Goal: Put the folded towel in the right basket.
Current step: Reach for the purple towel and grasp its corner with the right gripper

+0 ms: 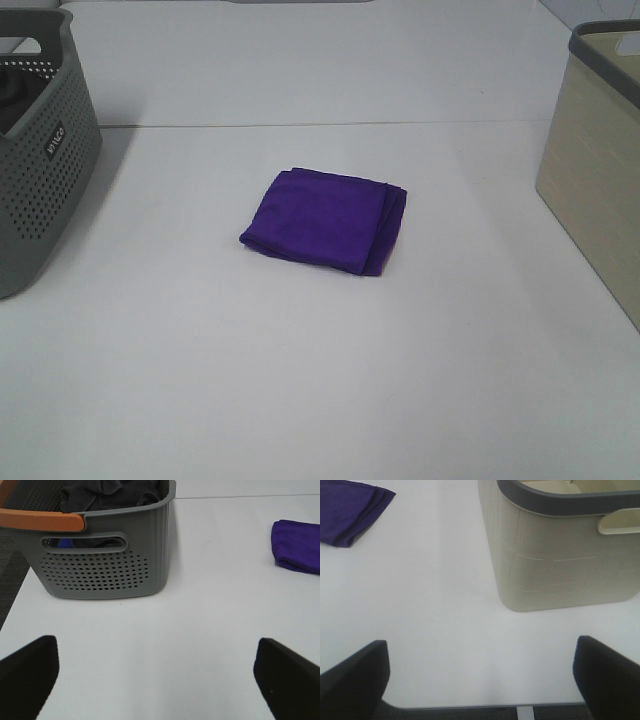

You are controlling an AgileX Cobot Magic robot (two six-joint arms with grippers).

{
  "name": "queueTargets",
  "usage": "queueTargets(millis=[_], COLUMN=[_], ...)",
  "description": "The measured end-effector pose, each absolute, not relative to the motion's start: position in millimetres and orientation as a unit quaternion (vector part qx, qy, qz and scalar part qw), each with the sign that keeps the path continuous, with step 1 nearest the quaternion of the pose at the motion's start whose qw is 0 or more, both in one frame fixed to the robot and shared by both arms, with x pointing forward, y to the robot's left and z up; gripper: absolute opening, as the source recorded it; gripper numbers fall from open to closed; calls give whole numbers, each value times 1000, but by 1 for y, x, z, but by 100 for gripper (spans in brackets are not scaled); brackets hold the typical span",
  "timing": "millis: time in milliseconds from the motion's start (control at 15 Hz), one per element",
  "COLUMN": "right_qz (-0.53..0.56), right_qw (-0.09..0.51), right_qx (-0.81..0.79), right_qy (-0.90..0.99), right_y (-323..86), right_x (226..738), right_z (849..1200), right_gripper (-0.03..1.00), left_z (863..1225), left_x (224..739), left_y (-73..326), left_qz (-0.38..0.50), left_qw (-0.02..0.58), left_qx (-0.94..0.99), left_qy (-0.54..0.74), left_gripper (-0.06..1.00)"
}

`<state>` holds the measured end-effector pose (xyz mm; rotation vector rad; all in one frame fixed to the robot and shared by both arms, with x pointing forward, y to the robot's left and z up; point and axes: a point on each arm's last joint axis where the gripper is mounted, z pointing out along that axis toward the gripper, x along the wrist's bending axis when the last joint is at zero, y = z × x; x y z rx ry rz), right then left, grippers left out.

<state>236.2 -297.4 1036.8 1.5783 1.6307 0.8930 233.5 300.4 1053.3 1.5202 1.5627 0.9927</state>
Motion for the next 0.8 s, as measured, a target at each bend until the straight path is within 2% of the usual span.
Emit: queueTargets(millis=[800], right_qz=[344], right_qw=[344], right_qx=[607], right_qy=[628], right_y=[-297], right_x=[236], right_z=[1037], right_gripper=[96], left_z=[1053], left_x=[234], left_y=[300], left_qz=[386], left_qw=[364], left_qx=[591], left_qy=[607], left_gripper=[99])
